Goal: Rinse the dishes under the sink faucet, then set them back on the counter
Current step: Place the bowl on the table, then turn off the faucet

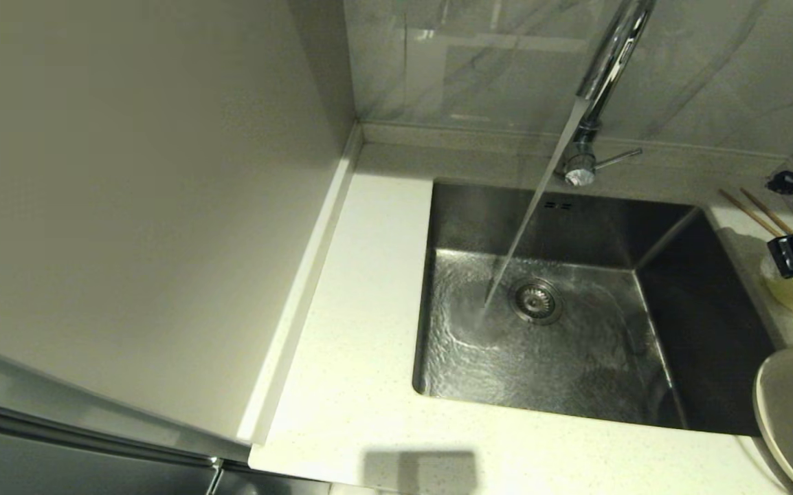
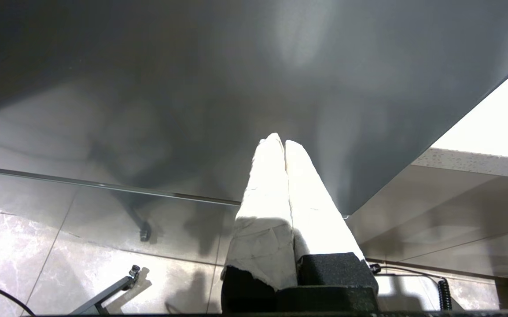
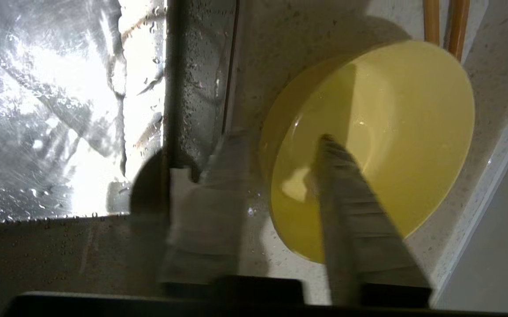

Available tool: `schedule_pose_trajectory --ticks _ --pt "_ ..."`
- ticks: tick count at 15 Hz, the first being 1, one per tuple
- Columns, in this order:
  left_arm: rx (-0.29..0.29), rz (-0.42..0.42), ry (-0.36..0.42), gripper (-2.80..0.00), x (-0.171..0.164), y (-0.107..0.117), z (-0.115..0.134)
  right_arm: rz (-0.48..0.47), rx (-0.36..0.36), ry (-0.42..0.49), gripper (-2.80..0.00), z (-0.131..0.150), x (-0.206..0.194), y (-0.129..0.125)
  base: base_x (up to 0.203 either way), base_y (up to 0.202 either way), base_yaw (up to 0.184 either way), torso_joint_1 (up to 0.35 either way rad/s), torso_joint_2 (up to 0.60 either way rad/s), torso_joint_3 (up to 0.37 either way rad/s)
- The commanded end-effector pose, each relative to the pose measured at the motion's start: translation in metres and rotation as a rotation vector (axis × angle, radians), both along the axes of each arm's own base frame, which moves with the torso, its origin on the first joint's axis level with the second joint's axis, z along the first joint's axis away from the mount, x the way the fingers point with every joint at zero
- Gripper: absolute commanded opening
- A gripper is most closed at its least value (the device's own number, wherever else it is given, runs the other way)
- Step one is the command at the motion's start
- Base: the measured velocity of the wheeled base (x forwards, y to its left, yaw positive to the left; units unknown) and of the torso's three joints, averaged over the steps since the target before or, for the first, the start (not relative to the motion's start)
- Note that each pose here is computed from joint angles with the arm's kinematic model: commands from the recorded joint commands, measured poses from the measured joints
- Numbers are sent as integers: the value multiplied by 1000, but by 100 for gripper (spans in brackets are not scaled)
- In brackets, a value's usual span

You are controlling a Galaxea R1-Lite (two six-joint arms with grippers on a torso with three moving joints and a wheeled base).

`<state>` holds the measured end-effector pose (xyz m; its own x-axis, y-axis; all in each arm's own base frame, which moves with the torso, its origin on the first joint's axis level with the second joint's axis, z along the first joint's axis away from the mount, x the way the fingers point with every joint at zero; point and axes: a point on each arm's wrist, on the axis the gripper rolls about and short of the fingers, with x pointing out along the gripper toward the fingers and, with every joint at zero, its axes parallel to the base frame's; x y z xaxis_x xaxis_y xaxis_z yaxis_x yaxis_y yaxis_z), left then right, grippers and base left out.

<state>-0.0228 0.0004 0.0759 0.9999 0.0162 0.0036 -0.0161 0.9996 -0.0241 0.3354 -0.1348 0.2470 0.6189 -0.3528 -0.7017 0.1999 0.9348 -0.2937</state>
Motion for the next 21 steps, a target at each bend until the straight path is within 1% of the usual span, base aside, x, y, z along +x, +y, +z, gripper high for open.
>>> schedule_pose_trajectory --ticks 1,3,5,8,10,11,12,13,14,15,17,19,21 --pt "-1 1 -3 -280 0 0 0 1 -8 -15 0 5 0 0 0 0 0 0 0 0" --pt "-1 1 -3 -280 0 0 0 -3 -16 -52 0 16 -3 1 0 0 0 0 0 0" --pt "-1 1 -3 -280 0 0 0 10 -24 -109 0 34 -10 6 0 0 0 0 0 0" --pt "-1 1 -3 -280 0 0 0 134 -15 -203 0 62 -15 32 0 0 0 0 0 0" --pt "-1 1 -3 -280 0 0 0 209 -22 -241 0 77 -12 57 0 0 0 0 0 0" --pt "-1 1 -3 -280 0 0 0 234 -24 -247 0 85 -13 67 0 0 0 0 0 0" --pt "-1 1 -3 -280 0 0 0 256 -27 -235 0 90 -15 76 0 0 0 0 0 0" --pt "-1 1 -3 -280 0 0 0 282 -46 -219 0 90 -15 84 0 0 0 0 0 0" --pt "-1 1 -3 -280 0 0 0 275 -71 -211 -280 91 -15 88 0 0 0 0 0 0" --pt "-1 1 -3 -280 0 0 0 263 -89 -212 -280 92 -15 93 0 0 0 0 0 0" --pt "-1 1 -3 -280 0 0 0 270 -97 -216 -280 93 -15 97 0 0 0 0 0 0" --pt "-1 1 -3 -280 0 0 0 272 -83 -170 -280 88 -18 98 0 0 0 0 0 0" --pt "-1 1 -3 -280 0 0 0 276 -80 -172 -280 87 -16 99 0 0 0 0 0 0"
